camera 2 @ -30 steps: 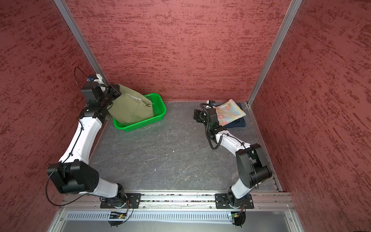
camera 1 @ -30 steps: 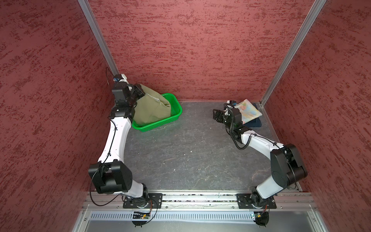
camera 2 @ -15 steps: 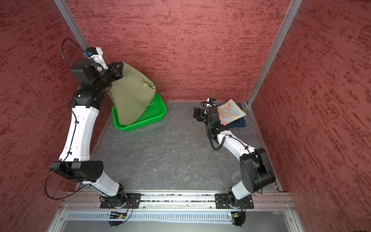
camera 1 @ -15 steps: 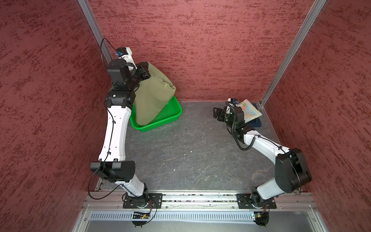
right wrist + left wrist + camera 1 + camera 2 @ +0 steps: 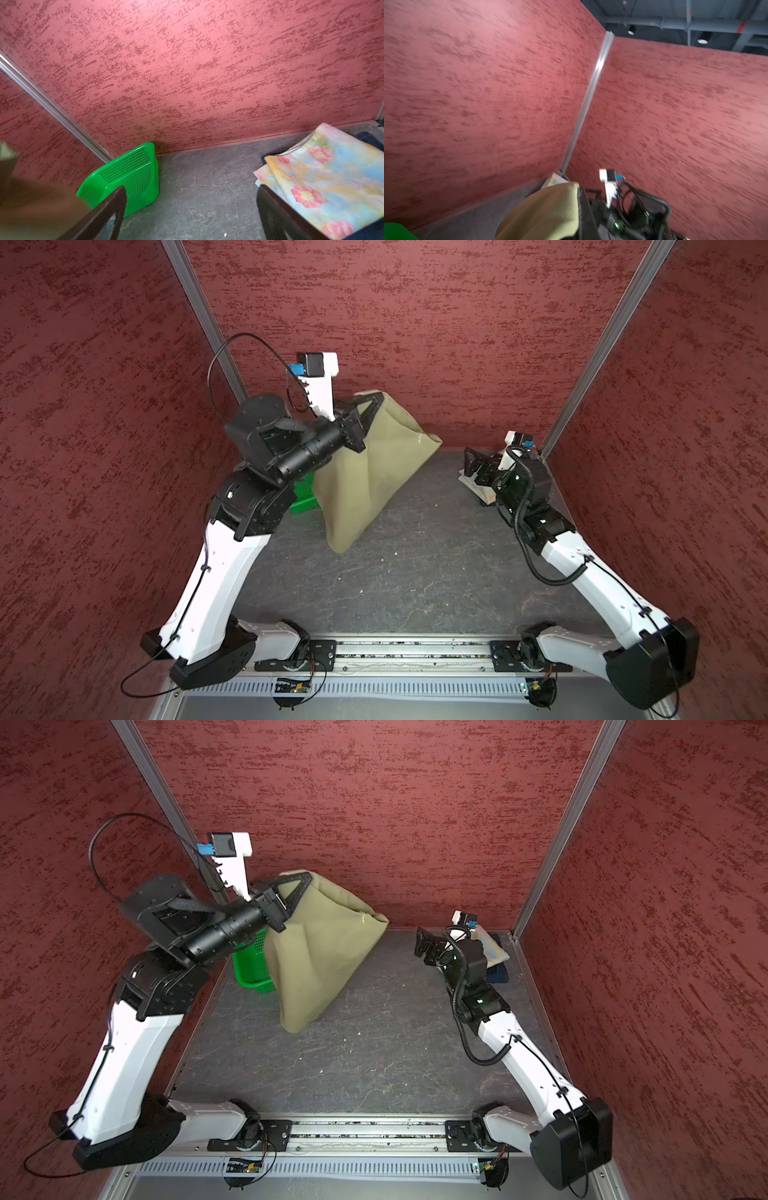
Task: Fold and stack the skirts
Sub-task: 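Lift the olive skirt out of the basket onto the table with the left gripper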
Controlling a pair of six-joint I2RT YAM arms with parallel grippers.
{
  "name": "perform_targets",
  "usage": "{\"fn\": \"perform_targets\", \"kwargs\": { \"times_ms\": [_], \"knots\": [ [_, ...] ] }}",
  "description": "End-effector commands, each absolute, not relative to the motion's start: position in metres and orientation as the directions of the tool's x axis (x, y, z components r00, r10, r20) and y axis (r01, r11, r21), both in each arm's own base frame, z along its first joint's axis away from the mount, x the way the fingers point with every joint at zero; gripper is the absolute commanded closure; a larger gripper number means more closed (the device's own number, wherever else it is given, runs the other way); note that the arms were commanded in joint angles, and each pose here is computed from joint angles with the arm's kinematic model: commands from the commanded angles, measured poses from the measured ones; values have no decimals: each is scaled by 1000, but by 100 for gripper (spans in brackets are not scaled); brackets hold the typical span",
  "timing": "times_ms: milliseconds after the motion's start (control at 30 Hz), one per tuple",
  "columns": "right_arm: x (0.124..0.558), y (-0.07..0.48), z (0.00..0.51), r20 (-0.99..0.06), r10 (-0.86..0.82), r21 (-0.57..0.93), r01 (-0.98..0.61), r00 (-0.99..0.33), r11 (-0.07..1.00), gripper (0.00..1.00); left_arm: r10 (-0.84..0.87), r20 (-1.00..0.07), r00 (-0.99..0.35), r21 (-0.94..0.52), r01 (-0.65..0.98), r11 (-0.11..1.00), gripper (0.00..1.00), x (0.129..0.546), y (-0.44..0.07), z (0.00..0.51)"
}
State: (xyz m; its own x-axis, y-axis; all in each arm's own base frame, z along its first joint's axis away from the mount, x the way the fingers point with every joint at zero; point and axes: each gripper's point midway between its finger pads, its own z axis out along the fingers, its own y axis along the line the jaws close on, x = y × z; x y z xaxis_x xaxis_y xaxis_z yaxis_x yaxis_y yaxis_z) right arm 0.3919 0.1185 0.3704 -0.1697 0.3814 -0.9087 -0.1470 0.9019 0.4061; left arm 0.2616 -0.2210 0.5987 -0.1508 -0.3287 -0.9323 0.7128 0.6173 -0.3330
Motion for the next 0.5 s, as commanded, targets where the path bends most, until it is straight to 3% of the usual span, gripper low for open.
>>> {"fn": "perform_targets", "kwargs": {
  "times_ms": [0, 133, 367, 400, 433, 467],
  "knots": [
    [387, 88, 360, -903, 374, 386, -16, -210, 922, 2, -326, -932, -157, -341, 687, 642, 100, 264, -225, 581],
    [386, 66, 340, -866, 430, 436, 33, -256, 899, 2, -304, -906, -295, -423, 607, 673, 100, 314, -243, 516],
    [396, 51, 294, -833, 435, 429, 98, -341, 898, 2, -245, -775, -583, -544, 418, 727, 100, 458, -286, 347],
    [398, 52, 288, -829, 433, 425, 104, -354, 899, 2, -234, -759, -608, -551, 408, 728, 82, 476, -293, 331],
    [399, 52, 281, -824, 429, 420, 109, -370, 901, 2, -220, -743, -632, -555, 398, 731, 39, 495, -299, 316],
    [401, 53, 274, -817, 425, 414, 115, -390, 903, 1, -204, -723, -660, -556, 381, 739, 23, 508, -304, 304]
  ]
}}
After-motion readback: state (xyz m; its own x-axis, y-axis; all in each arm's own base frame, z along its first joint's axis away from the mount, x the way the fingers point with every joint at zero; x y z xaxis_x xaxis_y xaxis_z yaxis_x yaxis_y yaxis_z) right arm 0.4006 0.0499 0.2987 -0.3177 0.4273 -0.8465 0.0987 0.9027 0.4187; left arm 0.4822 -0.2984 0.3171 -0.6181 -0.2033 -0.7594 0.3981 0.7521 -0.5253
